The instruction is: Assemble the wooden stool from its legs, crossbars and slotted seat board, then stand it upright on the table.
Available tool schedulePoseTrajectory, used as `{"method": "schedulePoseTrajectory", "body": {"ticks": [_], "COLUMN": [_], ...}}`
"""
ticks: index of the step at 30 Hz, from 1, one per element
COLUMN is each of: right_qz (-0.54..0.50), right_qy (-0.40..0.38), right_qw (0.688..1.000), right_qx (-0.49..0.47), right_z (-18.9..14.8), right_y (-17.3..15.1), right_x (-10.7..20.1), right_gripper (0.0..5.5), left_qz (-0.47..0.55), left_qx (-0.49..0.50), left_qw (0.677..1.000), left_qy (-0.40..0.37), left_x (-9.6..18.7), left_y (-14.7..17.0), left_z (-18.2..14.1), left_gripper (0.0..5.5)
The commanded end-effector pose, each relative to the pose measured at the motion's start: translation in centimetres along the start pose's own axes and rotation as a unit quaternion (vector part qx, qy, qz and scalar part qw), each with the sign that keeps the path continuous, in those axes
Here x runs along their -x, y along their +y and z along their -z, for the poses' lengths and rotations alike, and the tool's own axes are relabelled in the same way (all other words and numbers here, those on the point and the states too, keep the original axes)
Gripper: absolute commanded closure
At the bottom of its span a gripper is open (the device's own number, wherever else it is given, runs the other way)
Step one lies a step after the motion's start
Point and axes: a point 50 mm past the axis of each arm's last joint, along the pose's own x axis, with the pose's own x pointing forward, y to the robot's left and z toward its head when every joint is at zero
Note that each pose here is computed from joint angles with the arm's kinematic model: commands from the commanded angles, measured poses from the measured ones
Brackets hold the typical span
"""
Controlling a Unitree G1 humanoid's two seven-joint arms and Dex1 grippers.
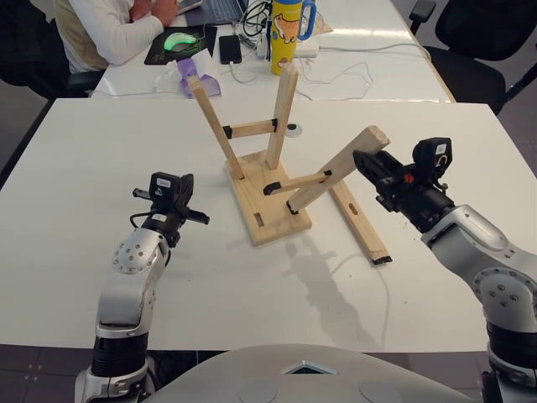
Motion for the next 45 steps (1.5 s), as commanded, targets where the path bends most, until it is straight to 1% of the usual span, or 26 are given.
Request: {"method": "schedulePoseTrajectory", "body": {"ticks": [1,8,14,16,18,22,28,36,41,45], "right_qz": [0.059,0.068,0.084,0.085,0.073,0.046,0.054,-0.018,-0.033,-0.041], "right_qy": [0.080,0.088,0.104,0.107,0.110,0.111,0.093,0.092,0.092,0.074], "right_qw": [0.995,0.993,0.982,0.981,0.985,0.993,0.994,0.986,0.984,0.987], "right_qx": [-0.024,-0.049,-0.131,-0.134,-0.112,-0.020,0.032,0.135,0.147,0.133], "right_z": [2.1,2.1,2.4,2.3,2.1,1.8,1.3,2.3,2.8,2.0], "right_y": [-2.1,-2.6,-4.9,-5.4,-5.2,-4.0,-4.1,-1.3,-0.8,-0.3], "right_x": [0.0,0.4,0.2,0.2,0.1,0.0,-0.1,0.1,-0.1,-0.9], "right_gripper": [4.44,4.44,4.44,4.44,4.44,4.43,4.43,4.43,4.43,4.43], "left_qz": [-0.003,-0.009,-0.012,-0.012,-0.012,-0.014,-0.017,-0.018,-0.017,-0.017], "left_qx": [-0.005,-0.004,-0.002,-0.002,-0.002,-0.001,-0.001,-0.004,-0.005,-0.005], "left_qw": [1.000,1.000,1.000,1.000,1.000,1.000,1.000,1.000,1.000,1.000], "left_qy": [-0.002,-0.004,-0.004,-0.005,-0.006,-0.007,-0.008,-0.011,-0.013,-0.015], "left_x": [-0.1,0.0,0.0,0.0,-0.1,0.0,0.1,0.2,0.0,-0.1], "left_y": [0.2,0.2,0.2,0.2,0.2,0.1,0.1,0.0,0.0,-0.1], "left_z": [0.0,0.0,0.1,0.1,0.1,0.0,0.1,-0.1,-0.2,-0.3], "left_gripper": [5.50,5.50,5.50,5.50,5.50,5.50,5.50,5.50,5.50,5.50]}}
